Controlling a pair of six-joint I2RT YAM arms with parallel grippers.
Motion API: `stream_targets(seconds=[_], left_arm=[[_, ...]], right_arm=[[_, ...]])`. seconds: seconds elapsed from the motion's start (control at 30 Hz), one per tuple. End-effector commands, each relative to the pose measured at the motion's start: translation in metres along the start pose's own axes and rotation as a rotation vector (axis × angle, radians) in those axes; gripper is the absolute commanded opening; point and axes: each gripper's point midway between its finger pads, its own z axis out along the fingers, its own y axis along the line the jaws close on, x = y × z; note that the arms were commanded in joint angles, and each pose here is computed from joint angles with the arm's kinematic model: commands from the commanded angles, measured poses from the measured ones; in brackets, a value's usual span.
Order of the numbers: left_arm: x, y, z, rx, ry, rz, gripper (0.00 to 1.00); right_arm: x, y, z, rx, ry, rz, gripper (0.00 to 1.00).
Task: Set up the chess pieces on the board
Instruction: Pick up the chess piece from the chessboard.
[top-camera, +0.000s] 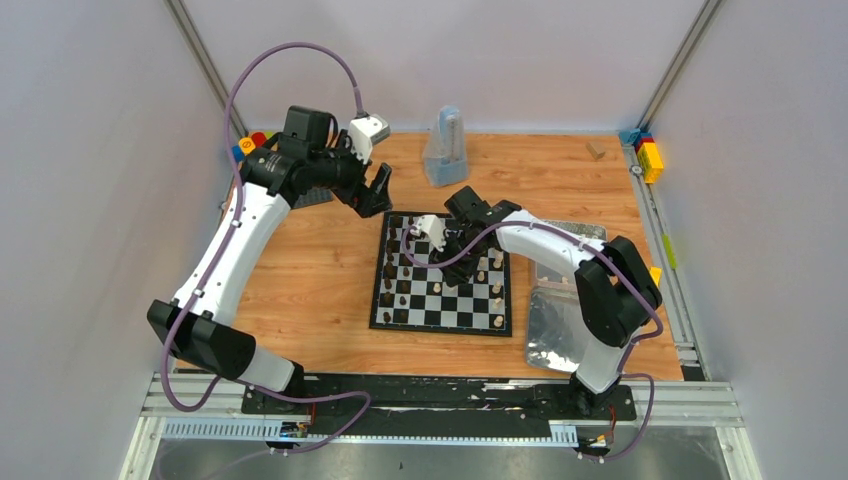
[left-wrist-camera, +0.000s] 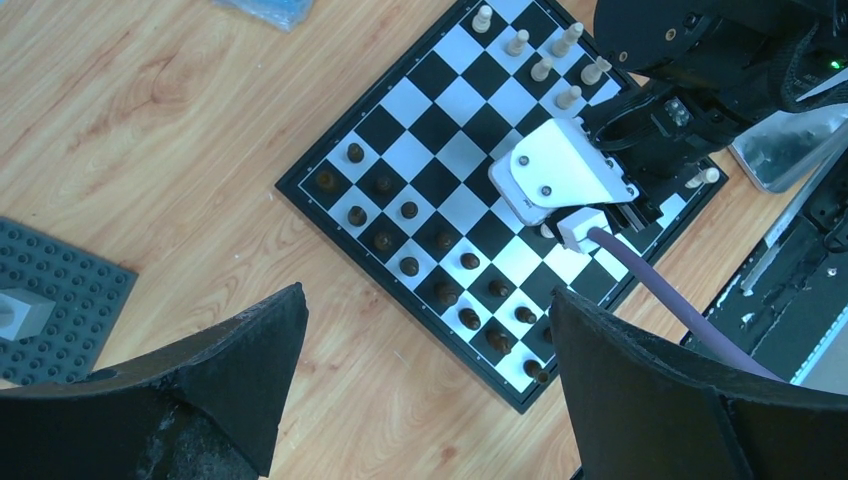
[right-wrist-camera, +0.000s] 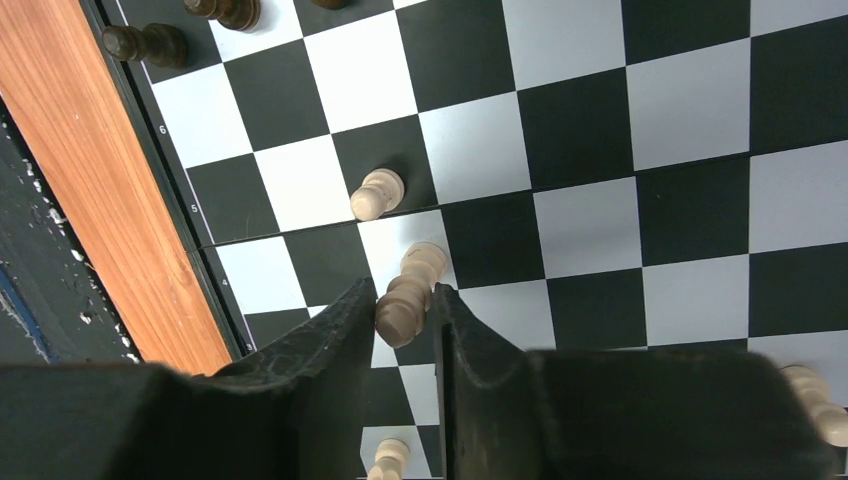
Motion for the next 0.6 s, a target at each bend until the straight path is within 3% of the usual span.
stream_targets(seconds=[0.0,0.2,0.57], left_arm=[[-0.008,-0.003,-0.012,-0.017,-0.043,0.012,0.98],[-0.008,-0.004,-0.014,-0.021,-0.045,0.016,0.98],[-0.009,-0.006,-0.018,-0.018,-0.058,0.019,0.98]], right_arm=[[-0.016,-0.005,-0.003,0.021,-0.025,-0.016,0.25],[-0.021,-0.008,-0.020,0.066,-0.030,-0.023,0.04],[-0.012,-0.022,-0.088,0.157,-0.114,0.055,0.01]])
